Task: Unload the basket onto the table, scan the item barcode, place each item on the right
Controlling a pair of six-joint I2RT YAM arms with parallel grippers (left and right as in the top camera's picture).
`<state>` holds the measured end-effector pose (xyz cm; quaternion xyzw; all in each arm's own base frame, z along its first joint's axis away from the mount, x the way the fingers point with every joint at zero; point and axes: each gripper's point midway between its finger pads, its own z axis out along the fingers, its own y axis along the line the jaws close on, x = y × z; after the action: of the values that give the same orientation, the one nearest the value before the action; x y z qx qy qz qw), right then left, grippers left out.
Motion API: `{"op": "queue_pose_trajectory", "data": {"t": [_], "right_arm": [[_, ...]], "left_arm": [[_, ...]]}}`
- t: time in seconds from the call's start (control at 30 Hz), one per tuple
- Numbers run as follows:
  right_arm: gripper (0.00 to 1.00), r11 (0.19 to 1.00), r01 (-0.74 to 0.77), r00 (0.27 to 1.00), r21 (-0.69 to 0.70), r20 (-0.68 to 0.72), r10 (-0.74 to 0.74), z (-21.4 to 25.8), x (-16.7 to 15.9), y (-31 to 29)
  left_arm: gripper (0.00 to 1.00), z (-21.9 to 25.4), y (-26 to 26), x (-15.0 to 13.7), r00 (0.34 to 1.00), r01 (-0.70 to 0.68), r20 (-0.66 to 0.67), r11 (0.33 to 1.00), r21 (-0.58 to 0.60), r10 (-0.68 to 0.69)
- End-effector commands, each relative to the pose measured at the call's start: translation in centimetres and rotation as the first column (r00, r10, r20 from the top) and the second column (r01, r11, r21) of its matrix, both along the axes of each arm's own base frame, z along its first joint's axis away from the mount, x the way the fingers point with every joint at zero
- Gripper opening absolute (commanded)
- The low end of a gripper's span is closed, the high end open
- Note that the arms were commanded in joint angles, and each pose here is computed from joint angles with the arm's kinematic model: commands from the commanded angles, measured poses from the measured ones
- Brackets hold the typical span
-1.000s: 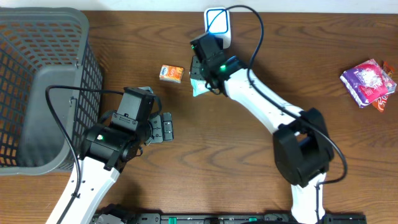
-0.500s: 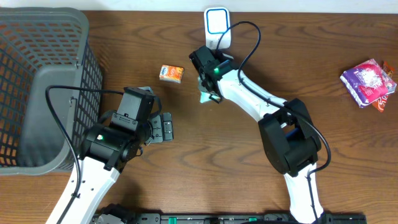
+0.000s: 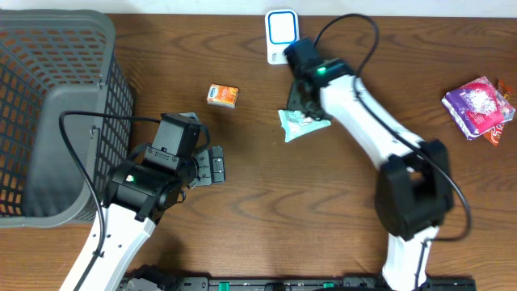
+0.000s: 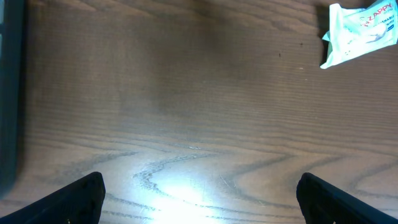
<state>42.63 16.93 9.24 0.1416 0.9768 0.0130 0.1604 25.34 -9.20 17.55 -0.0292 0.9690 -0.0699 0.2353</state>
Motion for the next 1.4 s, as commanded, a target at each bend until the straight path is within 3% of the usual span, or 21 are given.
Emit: {"op": "queue_pose_trajectory", "data": {"t": [0.0,0.07,0.23,0.47,0.83,1.03,1.2,1.37], "right_arm": [[0.74,0.990,-0.034,0.999,0.135,-0.007,0.036,3.4,-0.8,0.7],[0.72,0.985,-0.026,0.998,0.171,-0.054,0.036,3.1,-1.6,0.6],[0.78,0.972,0.065,0.990,0.224,-0.140,-0.034,0.1,-2.7,0.5],[0.72,0.920,0.284,0.946,0.271,-0.237,-0.222,-5.6,-4.7,0.5],[0.70,0.873,0.308,0.951,0.377,-0.136,-0.277,-9.0,-3.2,1.1],[0.42,0.914,0.209,0.978,0.346,-0.073,-0.196,-9.6,-3.1,0.7],[0.01,0.951,0.072,0.997,0.300,-0.034,-0.064,-8.9,-2.9,0.2],[0.01,0.974,-0.061,0.998,0.217,-0.013,0.066,-5.0,-2.0,-1.4]], "left_arm": [[0.98,0.0,0.2,0.0,1.000,0.004,0.001,1.000,0.011,-0.004],[0.98,0.0,0.2,0.0,1.000,0.004,0.001,1.000,0.011,-0.004],[0.98,0.0,0.2,0.0,1.000,0.005,0.001,1.000,0.011,-0.005],[0.98,0.0,0.2,0.0,1.000,0.004,0.001,1.000,0.011,-0.004],[0.98,0.0,0.2,0.0,1.000,0.004,0.001,1.000,0.011,-0.004],[0.98,0.0,0.2,0.0,1.000,0.004,0.001,1.000,0.011,-0.004],[0.98,0.0,0.2,0.0,1.000,0.004,0.001,1.000,0.011,-0.004],[0.98,0.0,0.2,0.0,1.000,0.004,0.001,1.000,0.011,-0.004]]}}
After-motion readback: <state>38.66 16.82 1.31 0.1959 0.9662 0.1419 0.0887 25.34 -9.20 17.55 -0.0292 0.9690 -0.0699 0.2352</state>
